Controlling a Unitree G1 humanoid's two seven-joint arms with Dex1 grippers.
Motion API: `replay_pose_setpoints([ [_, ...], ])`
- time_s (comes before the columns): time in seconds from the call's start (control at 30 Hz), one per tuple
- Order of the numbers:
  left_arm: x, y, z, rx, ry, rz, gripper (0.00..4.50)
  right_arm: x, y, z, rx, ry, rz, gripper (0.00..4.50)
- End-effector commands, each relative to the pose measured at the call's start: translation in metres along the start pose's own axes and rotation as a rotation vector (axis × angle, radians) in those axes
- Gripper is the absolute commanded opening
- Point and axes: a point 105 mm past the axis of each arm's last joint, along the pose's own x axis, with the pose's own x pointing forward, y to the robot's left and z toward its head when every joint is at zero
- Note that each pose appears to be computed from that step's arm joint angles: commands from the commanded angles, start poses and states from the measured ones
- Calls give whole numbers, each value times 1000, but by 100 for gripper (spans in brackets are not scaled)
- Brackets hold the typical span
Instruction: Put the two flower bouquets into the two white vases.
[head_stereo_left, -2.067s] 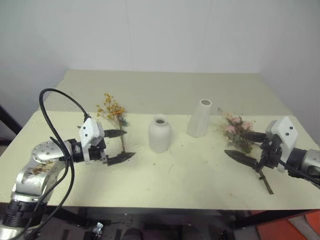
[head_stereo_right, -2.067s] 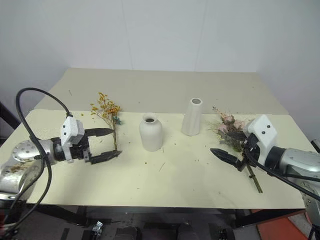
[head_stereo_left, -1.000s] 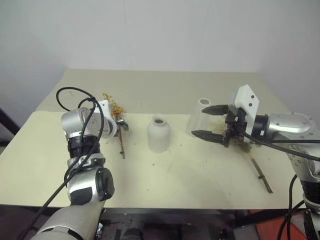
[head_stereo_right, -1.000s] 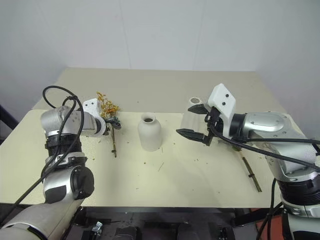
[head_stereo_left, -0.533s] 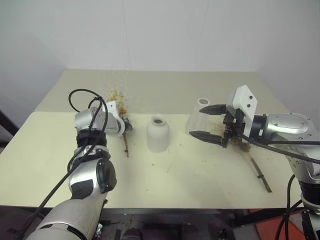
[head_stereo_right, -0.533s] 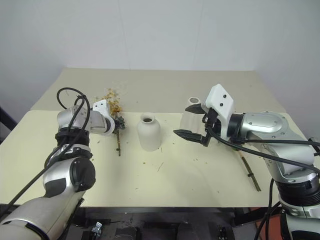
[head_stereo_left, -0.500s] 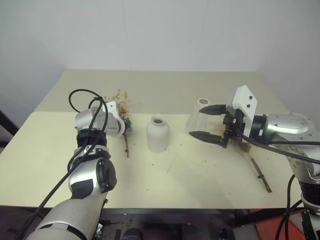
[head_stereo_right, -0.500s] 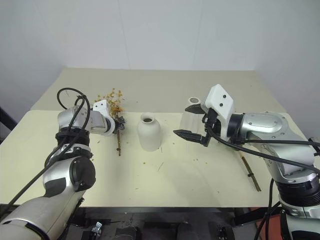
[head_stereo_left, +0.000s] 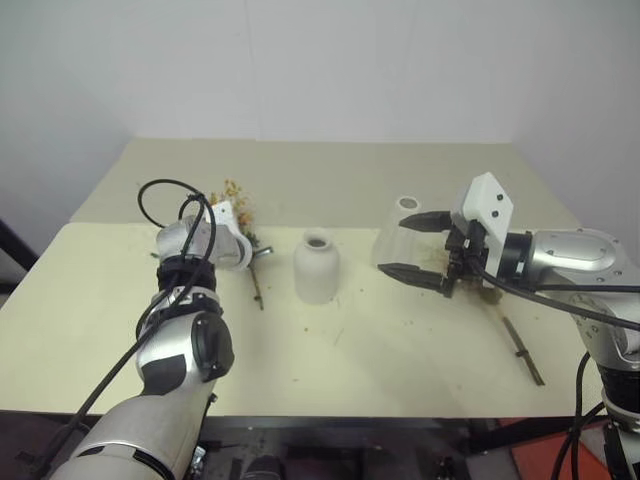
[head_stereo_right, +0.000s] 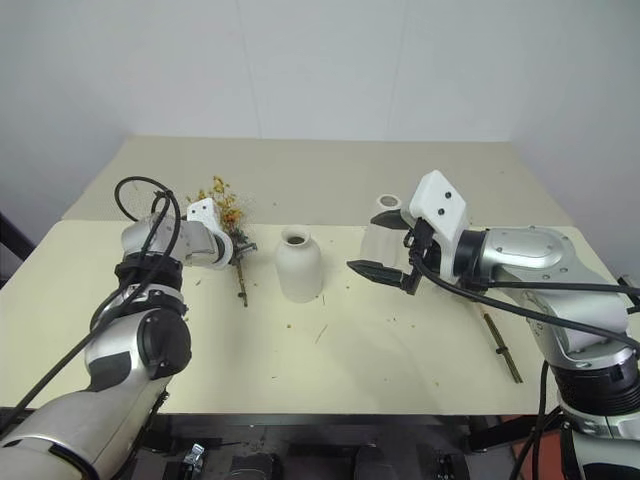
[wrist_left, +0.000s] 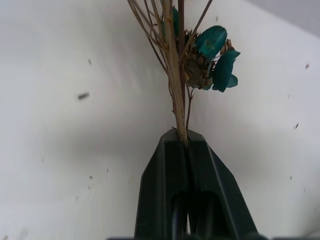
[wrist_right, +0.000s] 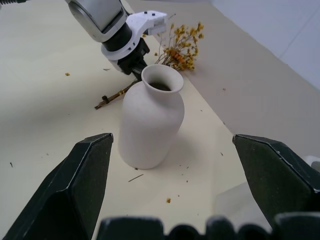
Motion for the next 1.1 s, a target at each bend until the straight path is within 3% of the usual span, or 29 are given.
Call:
replay_pose_setpoints([
  [0.03,-29,-10,63,13,-444,-26,2,-7,-1,11,-37,-30,-28,450],
  [0.13,-62,-23,95,35,-711,-129,2,-8,-1,11,-36,-29,-35,450],
  [0.37,-128,-55,137,-126,-1017,-692,2,-15,-4,10,-34,-39,-92,450],
  [0.47,-144,-67,143,-242,-1064,-979,2,-17,0,6,-31,-30,-102,450],
  [0.6,-151,-91,135,-250,-1018,-1275,2,-19,4,5,-21,-31,-119,450],
  [0.73,-149,-112,120,-194,-942,-1442,2,-23,7,3,-14,-22,-142,450],
  [1.1,-133,-144,63,213,-737,-1579,2,-33,10,-1,4,0,-197,450],
])
